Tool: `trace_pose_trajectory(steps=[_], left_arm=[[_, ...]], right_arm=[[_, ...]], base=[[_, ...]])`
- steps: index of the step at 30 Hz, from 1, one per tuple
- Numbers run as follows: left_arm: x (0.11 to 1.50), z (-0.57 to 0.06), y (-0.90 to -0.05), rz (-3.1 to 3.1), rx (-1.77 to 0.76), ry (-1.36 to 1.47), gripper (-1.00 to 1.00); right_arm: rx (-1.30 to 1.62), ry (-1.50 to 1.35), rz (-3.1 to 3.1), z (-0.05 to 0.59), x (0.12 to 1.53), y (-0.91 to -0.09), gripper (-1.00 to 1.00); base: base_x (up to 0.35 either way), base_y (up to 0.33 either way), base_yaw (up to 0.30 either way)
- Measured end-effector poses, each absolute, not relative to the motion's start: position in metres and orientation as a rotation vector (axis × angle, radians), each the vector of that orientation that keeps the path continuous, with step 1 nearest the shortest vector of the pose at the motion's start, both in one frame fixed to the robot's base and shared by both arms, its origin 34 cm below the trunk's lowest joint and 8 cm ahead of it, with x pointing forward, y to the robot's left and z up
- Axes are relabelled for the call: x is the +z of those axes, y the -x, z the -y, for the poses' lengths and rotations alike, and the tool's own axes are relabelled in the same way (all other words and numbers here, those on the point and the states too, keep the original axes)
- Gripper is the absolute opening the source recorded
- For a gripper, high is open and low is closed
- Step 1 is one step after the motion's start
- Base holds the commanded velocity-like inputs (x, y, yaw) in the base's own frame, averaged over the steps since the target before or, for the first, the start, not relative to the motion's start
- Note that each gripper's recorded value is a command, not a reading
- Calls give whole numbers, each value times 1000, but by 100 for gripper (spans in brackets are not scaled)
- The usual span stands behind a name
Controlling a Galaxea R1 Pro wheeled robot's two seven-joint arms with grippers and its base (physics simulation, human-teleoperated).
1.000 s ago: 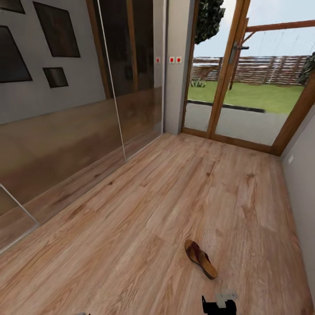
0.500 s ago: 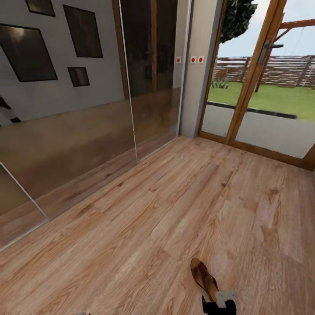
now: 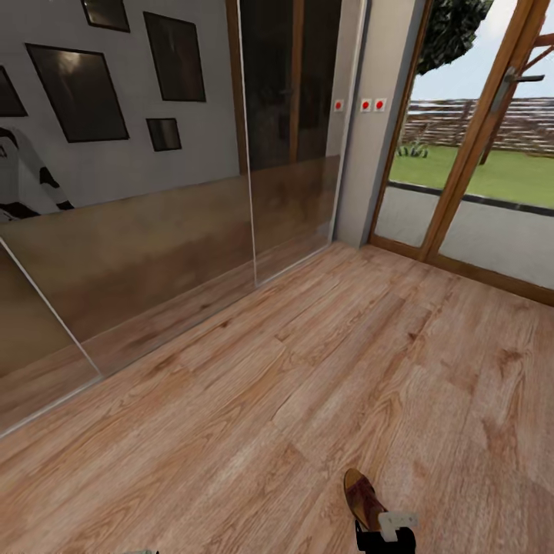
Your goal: Pick up the two gym shoes and the two sandals from the corridor floor and place them onto the hallstand (shoe rack) in the corridor, making sure they are on the rack and not on the floor. Arrange them so the two gym shoes are next to each other and the two sandals are next to each other.
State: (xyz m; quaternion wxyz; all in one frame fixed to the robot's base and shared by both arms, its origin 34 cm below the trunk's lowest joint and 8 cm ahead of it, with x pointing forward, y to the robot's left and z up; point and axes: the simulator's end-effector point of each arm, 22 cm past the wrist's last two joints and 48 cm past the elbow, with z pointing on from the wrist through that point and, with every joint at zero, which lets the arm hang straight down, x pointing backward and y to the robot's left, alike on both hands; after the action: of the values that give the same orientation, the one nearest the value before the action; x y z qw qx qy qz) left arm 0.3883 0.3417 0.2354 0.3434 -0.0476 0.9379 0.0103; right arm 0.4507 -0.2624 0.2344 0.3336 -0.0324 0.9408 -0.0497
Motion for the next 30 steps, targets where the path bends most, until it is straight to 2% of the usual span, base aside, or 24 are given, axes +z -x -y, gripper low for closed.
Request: trace_pose_trajectory(steps=[30], left_arm=[[235,-342,-388,-2437,28,123,100]], right_arm=[[-130,85,-2456,262,234,-451,100]], base=[[-6,-9,4]])
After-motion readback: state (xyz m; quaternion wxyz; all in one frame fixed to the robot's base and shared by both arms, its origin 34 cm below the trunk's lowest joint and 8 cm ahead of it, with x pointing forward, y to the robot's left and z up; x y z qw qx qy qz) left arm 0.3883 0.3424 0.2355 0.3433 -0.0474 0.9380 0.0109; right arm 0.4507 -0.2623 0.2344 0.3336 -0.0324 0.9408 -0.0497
